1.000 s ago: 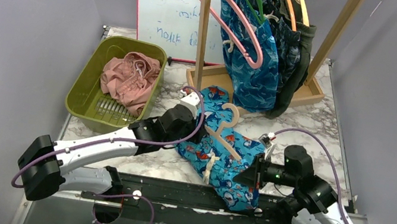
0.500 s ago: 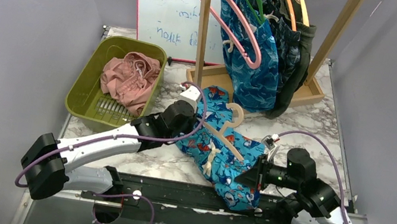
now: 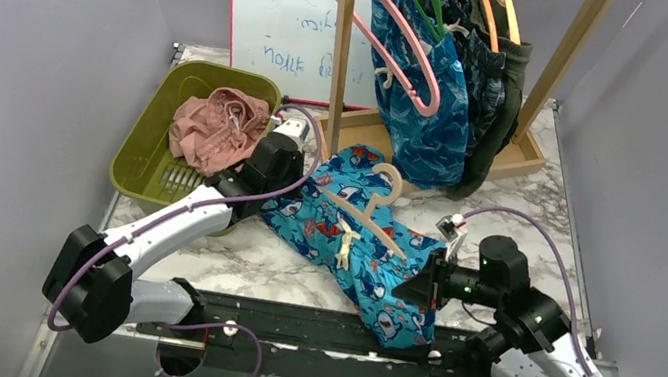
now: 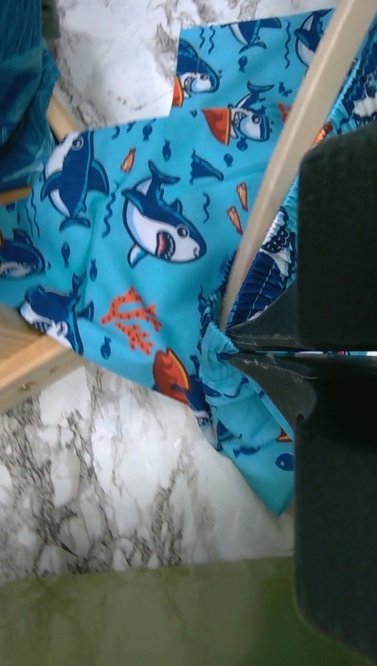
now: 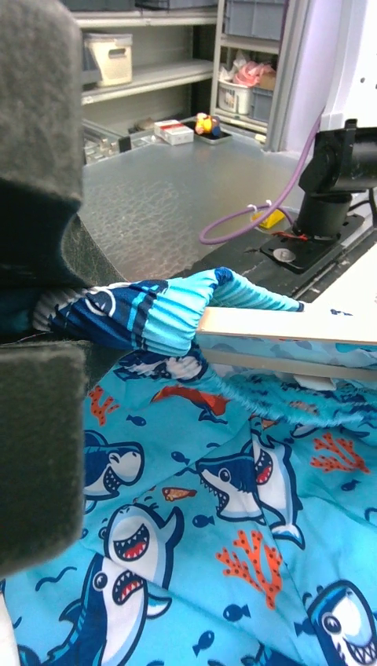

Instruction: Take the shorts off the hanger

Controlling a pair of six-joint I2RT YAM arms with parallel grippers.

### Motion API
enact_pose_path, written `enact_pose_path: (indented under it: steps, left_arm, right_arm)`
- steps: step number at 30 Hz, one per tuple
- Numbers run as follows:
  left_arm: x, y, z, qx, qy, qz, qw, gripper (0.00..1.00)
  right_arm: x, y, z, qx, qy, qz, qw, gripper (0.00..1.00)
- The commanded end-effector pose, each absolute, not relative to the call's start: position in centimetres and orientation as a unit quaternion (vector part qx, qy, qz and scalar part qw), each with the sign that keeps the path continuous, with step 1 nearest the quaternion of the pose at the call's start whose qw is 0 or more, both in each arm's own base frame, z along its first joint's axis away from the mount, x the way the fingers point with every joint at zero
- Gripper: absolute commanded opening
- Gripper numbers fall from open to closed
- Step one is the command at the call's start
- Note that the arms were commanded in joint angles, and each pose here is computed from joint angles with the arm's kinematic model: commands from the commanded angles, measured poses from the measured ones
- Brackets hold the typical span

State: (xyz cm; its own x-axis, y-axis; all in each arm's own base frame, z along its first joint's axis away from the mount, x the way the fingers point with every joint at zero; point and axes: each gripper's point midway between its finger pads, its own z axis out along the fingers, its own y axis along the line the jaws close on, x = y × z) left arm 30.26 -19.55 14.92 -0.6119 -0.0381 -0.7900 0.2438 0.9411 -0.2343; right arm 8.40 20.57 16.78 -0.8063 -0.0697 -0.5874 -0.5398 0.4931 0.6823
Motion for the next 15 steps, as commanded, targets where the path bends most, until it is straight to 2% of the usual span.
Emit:
enact_pose_path:
  steps: [1,11,15]
  left_arm:
    - [31.1,-15.2,12.6,0.02,0.896,-0.106,0.431,0.0]
    - [29.4,-15.6,10.3,0.031,0.906,-0.129,0.402,0.0]
    - [29.5,-13.9,9.9,0.015,0.91,-0.096,0.403,0.0]
  right_arm:
    - [9.2,20.3,21.2,-0.214,0.775,0.482,0.349,0.01]
    - [11.9,18.7,24.9,-0.185,0.758,0.435,0.448,0.01]
    - [8.9,20.3,26.1,-0.261,0.715,0.497,0.417,0.01]
